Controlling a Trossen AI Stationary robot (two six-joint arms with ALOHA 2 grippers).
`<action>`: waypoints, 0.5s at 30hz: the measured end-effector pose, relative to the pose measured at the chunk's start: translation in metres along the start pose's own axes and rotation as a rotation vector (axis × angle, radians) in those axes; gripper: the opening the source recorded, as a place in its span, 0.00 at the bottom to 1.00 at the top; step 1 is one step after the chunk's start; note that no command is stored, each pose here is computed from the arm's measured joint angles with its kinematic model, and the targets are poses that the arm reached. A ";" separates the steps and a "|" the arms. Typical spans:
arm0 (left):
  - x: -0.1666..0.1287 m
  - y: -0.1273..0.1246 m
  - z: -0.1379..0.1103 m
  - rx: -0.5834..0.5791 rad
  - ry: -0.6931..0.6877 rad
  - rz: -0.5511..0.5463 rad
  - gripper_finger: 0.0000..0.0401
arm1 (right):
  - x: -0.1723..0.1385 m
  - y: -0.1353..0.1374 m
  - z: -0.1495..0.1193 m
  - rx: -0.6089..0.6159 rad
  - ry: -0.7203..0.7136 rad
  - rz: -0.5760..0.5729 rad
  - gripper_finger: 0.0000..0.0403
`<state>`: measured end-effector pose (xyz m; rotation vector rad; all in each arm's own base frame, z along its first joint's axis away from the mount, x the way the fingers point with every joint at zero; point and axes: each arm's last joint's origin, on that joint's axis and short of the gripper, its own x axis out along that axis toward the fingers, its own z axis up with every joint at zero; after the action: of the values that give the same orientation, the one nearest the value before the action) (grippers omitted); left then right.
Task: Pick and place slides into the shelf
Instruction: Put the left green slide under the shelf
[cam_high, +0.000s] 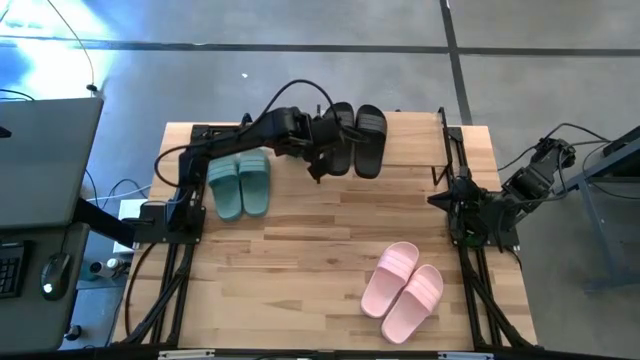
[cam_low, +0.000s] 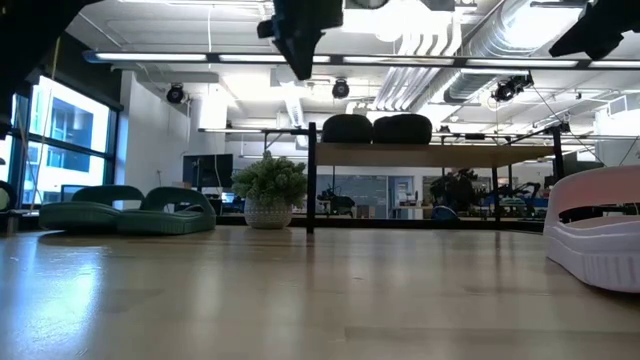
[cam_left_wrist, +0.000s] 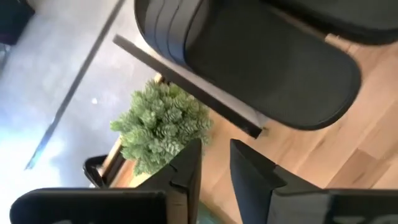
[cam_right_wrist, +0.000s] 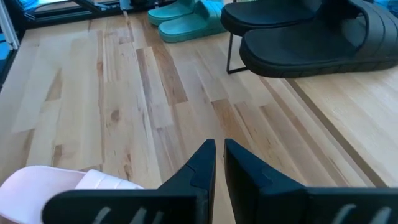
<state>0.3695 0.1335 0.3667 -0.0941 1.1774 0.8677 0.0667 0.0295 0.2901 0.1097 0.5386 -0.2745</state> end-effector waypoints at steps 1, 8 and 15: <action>0.004 0.001 0.000 0.001 0.013 -0.002 0.14 | 0.000 0.000 0.000 0.003 0.003 -0.003 0.06; 0.019 0.011 0.002 -0.014 0.047 -0.045 0.05 | 0.000 -0.003 -0.003 -0.001 0.017 -0.028 0.06; 0.004 0.010 0.010 0.040 -0.075 -0.219 0.01 | 0.000 -0.004 -0.003 0.011 0.008 -0.049 0.06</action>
<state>0.3710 0.1476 0.3717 -0.1537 1.0905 0.6496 0.0640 0.0265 0.2874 0.1082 0.5484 -0.3245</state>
